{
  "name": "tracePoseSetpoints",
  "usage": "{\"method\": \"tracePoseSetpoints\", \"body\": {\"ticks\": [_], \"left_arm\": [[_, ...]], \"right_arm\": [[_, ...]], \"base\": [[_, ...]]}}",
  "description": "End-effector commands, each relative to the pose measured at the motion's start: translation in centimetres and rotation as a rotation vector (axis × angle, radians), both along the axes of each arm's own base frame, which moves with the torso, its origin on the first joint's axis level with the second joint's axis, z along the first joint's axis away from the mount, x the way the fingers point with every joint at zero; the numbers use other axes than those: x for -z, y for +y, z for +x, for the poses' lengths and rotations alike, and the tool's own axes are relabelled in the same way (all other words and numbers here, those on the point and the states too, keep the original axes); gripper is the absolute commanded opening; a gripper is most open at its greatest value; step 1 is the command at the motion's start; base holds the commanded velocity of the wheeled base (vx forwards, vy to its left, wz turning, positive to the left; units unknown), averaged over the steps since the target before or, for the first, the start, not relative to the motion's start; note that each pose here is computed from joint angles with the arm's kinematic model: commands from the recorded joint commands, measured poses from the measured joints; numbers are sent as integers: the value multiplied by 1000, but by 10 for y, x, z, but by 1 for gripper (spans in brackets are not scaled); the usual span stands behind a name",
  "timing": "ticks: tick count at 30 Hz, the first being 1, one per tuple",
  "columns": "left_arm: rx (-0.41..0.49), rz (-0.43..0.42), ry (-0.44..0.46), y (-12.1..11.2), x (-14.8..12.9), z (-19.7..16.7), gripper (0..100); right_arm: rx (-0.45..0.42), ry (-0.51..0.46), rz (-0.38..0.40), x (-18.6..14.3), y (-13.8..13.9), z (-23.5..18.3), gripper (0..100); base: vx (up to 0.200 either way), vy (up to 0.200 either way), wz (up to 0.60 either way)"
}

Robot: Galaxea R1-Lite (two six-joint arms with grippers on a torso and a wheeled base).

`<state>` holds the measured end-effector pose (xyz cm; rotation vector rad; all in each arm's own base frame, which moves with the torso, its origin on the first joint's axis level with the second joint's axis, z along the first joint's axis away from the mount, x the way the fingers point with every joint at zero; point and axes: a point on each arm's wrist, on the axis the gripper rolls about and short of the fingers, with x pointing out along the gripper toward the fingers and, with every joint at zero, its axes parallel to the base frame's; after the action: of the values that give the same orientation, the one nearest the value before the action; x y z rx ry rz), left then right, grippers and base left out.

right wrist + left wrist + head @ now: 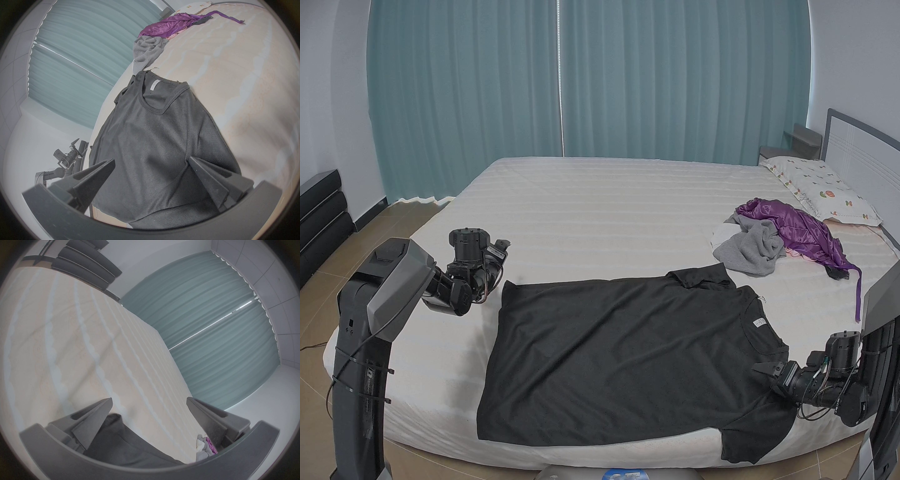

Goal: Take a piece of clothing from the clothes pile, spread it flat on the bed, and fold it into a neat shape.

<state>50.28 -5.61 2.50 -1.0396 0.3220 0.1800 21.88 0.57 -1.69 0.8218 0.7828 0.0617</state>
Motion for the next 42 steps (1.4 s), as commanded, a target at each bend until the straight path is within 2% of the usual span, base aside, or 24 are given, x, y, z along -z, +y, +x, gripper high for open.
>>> {"method": "tracePoseSetpoints", "body": {"ticks": [1, 8, 12, 20, 24, 27, 28, 35, 42], "left_arm": [[13, -3, 25, 2, 8, -1, 100], [99, -27, 64, 0, 16, -4, 100], [144, 20, 80, -2, 23, -6, 100], [159, 77, 101, -4, 37, -5, 100], [127, 113, 99, -4, 42, -4, 100], [136, 119, 103, -7, 44, -4, 100], [138, 121, 106, -8, 45, -5, 0], [125, 130, 94, -7, 42, -3, 0], [43, 153, 12, -1, 20, 11, 0]], "right_arm": [[2, 34, -3, 4, 0, -5, 100], [2, 36, -3, 4, 0, -5, 100], [2, 34, -3, 4, 0, -5, 100], [0, 36, -1, 4, 1, -5, 100], [0, 36, -1, 4, 1, -5, 100], [-1, 38, -1, 4, 1, -5, 100], [-1, 36, -1, 4, 1, -5, 100], [-19, 2, -4, 1, 4, -3, 100], [-13, -83, -17, -6, 6, 12, 100]], "base": [[0, 0, 0], [0, 0, 0], [0, 0, 0], [0, 0, 0], [0, 0, 0], [0, 0, 0], [0, 0, 0], [0, 0, 0], [0, 0, 0]]}}
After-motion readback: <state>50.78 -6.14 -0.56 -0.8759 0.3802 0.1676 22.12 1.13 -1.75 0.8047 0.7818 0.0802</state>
